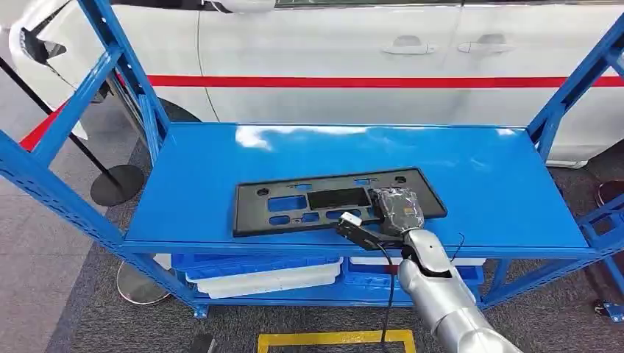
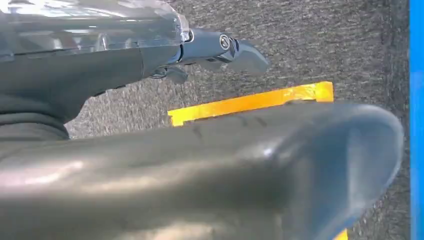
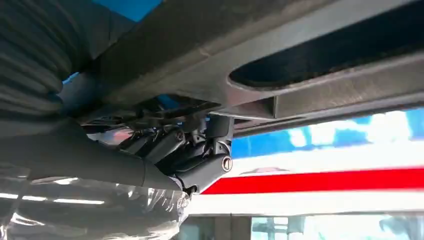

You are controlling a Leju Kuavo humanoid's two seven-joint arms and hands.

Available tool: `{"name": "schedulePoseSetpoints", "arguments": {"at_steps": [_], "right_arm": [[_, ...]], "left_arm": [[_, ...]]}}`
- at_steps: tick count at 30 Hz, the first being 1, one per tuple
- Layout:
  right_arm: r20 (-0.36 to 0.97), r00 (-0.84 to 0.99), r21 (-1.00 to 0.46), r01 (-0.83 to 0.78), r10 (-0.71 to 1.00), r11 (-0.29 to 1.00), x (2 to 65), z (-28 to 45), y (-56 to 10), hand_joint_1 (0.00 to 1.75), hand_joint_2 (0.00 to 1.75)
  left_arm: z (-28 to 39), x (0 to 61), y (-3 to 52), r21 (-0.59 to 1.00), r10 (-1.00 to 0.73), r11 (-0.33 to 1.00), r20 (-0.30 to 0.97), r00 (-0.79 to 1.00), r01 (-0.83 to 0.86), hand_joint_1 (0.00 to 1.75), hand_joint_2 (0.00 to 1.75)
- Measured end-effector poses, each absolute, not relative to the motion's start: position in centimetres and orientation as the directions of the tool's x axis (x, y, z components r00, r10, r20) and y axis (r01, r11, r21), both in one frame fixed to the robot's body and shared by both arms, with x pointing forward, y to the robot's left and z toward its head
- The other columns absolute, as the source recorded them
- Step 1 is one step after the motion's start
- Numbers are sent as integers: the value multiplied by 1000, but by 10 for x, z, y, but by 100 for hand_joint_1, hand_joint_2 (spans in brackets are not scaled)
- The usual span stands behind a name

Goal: Take the parts from the cabinet and place them on the table.

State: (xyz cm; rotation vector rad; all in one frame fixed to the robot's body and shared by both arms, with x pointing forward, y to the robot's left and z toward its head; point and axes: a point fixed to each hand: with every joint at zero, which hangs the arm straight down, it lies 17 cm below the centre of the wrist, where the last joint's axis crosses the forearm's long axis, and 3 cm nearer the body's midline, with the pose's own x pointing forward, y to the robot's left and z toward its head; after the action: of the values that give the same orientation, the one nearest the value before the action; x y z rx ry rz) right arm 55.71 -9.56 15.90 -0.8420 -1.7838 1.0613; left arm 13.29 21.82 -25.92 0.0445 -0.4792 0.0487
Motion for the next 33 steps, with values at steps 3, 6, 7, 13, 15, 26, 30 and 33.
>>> {"name": "schedulePoseSetpoints", "arguments": {"at_steps": [3, 6, 7, 13, 15, 26, 30, 33], "right_arm": [[543, -438, -760, 109, 717, 641, 551, 198, -96, 175, 175], [711, -490, -522, 114, 504, 845, 537, 253, -112, 175, 175], [724, -510, -473, 123, 465, 872, 533, 271, -118, 175, 175], [699, -655, -243, 160, 287, 957, 497, 346, -155, 175, 175], [689, -698, -135, 141, 195, 981, 482, 369, -182, 175, 175], [452, -890, 125, 7, -51, 992, 389, 426, -302, 175, 175], [451, -885, 184, -37, -118, 982, 374, 409, -320, 175, 175], [456, -884, 208, -9, -105, 978, 366, 400, -333, 175, 175]], "left_arm": [[-259, 134, 219, 36, 37, 998, 467, 883, -60, 0, 0], [-259, 134, 220, 40, 39, 997, 471, 881, -66, 0, 0], [-259, 132, 221, 40, 42, 997, 469, 882, -69, 0, 0], [-260, 131, 222, 42, 49, 996, 466, 884, -77, 0, 0], [-260, 127, 222, 45, 49, 996, 460, 887, -79, 0, 0], [-257, 133, 238, 73, 83, 988, 505, 859, -139, 0, 0], [-258, 133, 244, 86, 105, 982, 504, 857, -171, 0, 0], [-259, 131, 246, 84, 133, 976, 495, 859, -199, 0, 0]]}}
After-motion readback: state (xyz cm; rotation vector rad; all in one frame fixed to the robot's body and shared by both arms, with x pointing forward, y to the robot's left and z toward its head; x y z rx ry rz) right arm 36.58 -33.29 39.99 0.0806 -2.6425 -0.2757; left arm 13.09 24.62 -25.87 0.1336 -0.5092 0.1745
